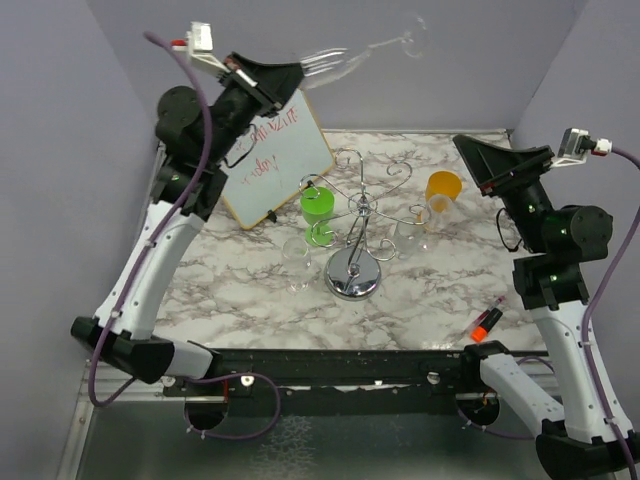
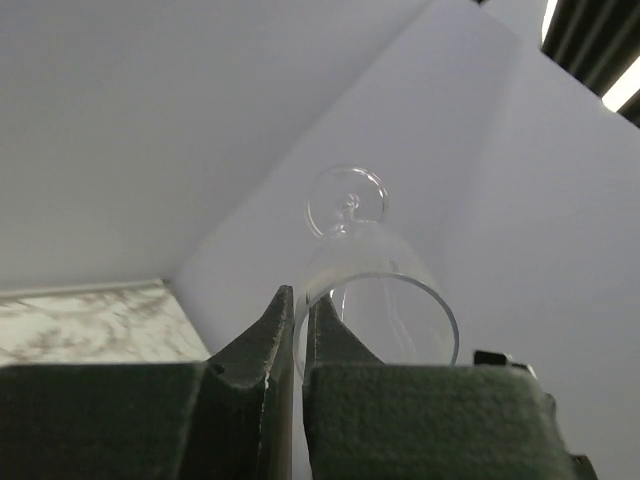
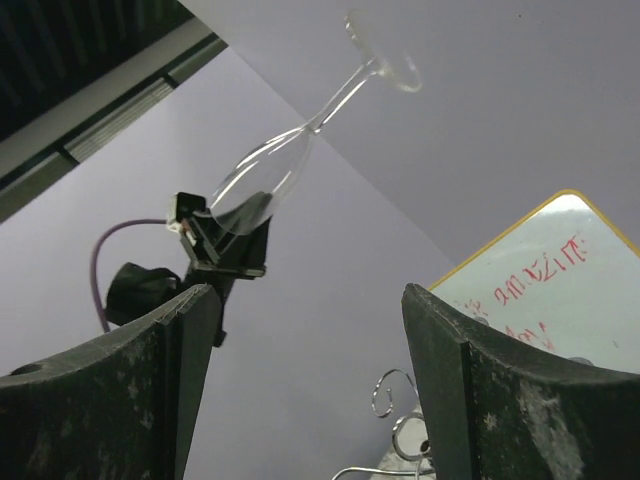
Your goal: Place the wine glass upside down on the wine glass rack
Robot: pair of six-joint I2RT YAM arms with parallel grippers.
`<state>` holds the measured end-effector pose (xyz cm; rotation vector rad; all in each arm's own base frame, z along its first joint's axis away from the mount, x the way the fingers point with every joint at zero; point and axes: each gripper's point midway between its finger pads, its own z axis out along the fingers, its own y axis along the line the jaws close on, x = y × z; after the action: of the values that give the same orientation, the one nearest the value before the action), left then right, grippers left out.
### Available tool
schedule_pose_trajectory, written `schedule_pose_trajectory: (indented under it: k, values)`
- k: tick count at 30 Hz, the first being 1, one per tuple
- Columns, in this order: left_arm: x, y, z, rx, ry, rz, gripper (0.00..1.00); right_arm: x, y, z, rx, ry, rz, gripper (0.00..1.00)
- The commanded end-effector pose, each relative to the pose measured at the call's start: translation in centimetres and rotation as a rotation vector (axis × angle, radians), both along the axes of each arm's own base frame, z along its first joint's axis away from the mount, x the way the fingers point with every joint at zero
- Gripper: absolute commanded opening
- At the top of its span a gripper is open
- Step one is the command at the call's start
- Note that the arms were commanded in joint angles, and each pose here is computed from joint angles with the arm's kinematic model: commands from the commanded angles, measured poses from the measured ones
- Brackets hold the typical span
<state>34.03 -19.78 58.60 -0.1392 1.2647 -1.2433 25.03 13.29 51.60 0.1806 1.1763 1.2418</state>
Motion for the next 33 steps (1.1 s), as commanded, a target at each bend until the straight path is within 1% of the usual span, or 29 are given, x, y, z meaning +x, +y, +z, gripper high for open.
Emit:
schedule_pose_trajectory:
  k: [1, 6, 8, 13, 15, 19, 23, 29, 33]
  values:
    - [-3.4, -7.1, 3.0, -0.106, -0.128, -0.217, 0.0, -0.9, -1.0, 2.1, 0.21, -0.068, 0.04, 0.79]
    - [-4.6, -12.4, 2.7, -0.156, -0.138, -0.278, 0.0, -0.6, -1.5, 2.6, 0.252, -0.052, 0.029, 0.8]
    - [-5.2, -13.9, 2.5, -0.172, -0.142, -0.28, 0.0, -0.7, -1.8, 3.1, 0.281, -0.052, 0.025, 0.8]
    - [-7.2, -16.3, 1.6, -0.201, -0.16, -0.287, 0.0, -1.1, -3.7, 4.5, 0.426, -0.065, -0.009, 0.78]
    - [-7.1, -16.6, 1.0, -0.215, -0.142, -0.268, 0.0, -1.5, -4.3, 5.2, 0.466, -0.09, -0.018, 0.77]
    - [-7.8, -17.1, 0.5, -0.237, -0.139, -0.28, 0.0, -2.2, -5.1, 6.5, 0.505, -0.141, -0.032, 0.74]
    - [-8.4, -17.3, 0.5, -0.249, -0.146, -0.29, 0.0, -2.7, -5.3, 7.4, 0.51, -0.19, -0.031, 0.66]
    - [-9.0, -17.2, -0.2, -0.268, -0.128, -0.31, 0.0, -1.6, -5.4, 7.2, 0.534, -0.147, -0.039, 0.56]
    - [-9.1, -17.2, -0.7, -0.267, -0.123, -0.312, 0.0, -0.5, -5.3, 6.7, 0.536, -0.104, -0.042, 0.56]
